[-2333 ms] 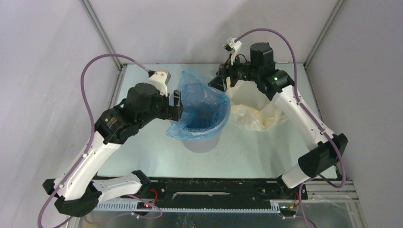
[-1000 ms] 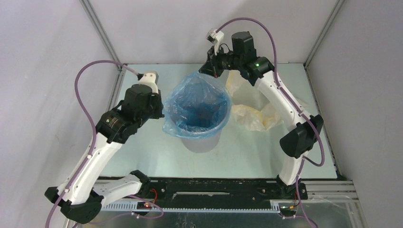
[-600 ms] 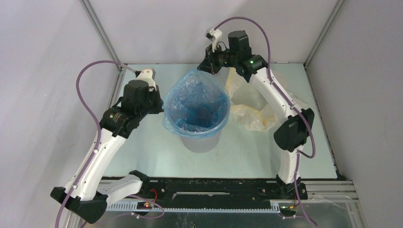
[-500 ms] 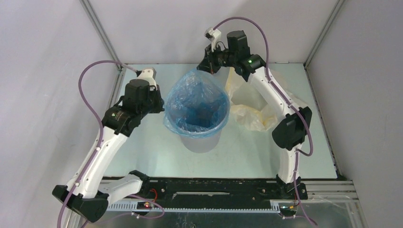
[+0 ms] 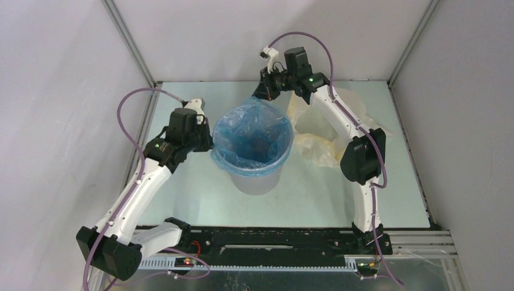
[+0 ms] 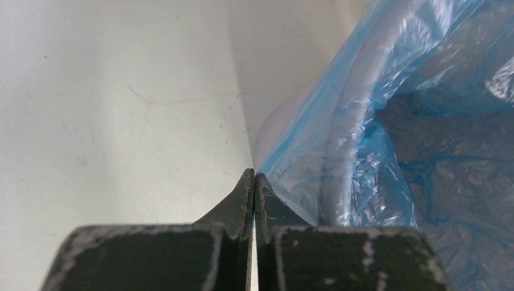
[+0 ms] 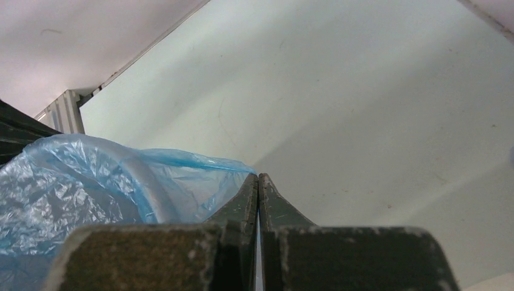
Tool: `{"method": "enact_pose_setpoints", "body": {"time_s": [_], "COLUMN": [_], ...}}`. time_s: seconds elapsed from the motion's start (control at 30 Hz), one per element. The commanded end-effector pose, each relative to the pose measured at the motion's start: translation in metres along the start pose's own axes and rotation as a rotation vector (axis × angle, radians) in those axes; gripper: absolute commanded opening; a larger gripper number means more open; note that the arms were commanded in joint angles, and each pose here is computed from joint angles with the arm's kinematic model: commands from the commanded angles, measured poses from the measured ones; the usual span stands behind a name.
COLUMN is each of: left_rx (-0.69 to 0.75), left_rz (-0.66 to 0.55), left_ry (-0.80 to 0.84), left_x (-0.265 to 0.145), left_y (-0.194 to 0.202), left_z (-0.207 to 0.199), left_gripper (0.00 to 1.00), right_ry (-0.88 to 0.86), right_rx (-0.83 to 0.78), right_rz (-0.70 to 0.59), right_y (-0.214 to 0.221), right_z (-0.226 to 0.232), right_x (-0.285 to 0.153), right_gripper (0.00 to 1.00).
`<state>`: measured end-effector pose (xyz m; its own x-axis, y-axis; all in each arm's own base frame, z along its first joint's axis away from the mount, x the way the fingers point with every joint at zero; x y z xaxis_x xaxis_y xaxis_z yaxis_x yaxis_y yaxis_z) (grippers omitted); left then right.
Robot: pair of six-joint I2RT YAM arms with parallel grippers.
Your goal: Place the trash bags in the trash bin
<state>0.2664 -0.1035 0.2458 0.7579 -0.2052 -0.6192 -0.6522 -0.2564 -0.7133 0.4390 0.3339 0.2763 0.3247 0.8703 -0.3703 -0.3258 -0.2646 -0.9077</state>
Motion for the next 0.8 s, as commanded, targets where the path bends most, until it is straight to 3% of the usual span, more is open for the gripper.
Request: {"method": "enact_pose_setpoints", "body": {"time_s": [0.0, 0.2, 0.57, 0.77], "left_rx": [-0.060, -0.142, -0.156, -0.178], "left_rz": [-0.020, -0.072, -0.108, -0.135], "left_ry": [0.080, 0.138, 0.121, 0.095], "left_x": [0.002, 0.006, 0.006, 0.005], "left_y": [0.005, 0.017, 0.019, 0.027], "left_z": [-0.008, -0.009, -0.002, 0.010], "left_gripper": [0.00, 0.00, 0.01, 0.02], "right_ry": [-0.027, -0.053, -0.030, 0.011], "right_rx": [0.019, 0.073, 0.144, 0.186], "right_rz": [-0.019, 0.003, 0.001, 0.038], "right_y": [0.002, 0.024, 0.033, 0.062], "right_z": [0.001, 0.004, -0.003, -0.008], "right_x": [0.001, 0.005, 0.000, 0.003], "right_gripper": [0.00, 0.00, 0.00, 0.00]}}
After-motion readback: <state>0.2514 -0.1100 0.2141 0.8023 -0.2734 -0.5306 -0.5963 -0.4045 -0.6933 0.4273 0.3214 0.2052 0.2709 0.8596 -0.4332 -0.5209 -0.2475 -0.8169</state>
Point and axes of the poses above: each gripper's point midway between its finger pads, its own x axis out along the fingers, its own z axis along the line the jaws close on, y = z × x, the point moved 3 cm from there along -x, back along the fingers, and after that the axes turned 9 degrees about -x, right-handed, at the moved point
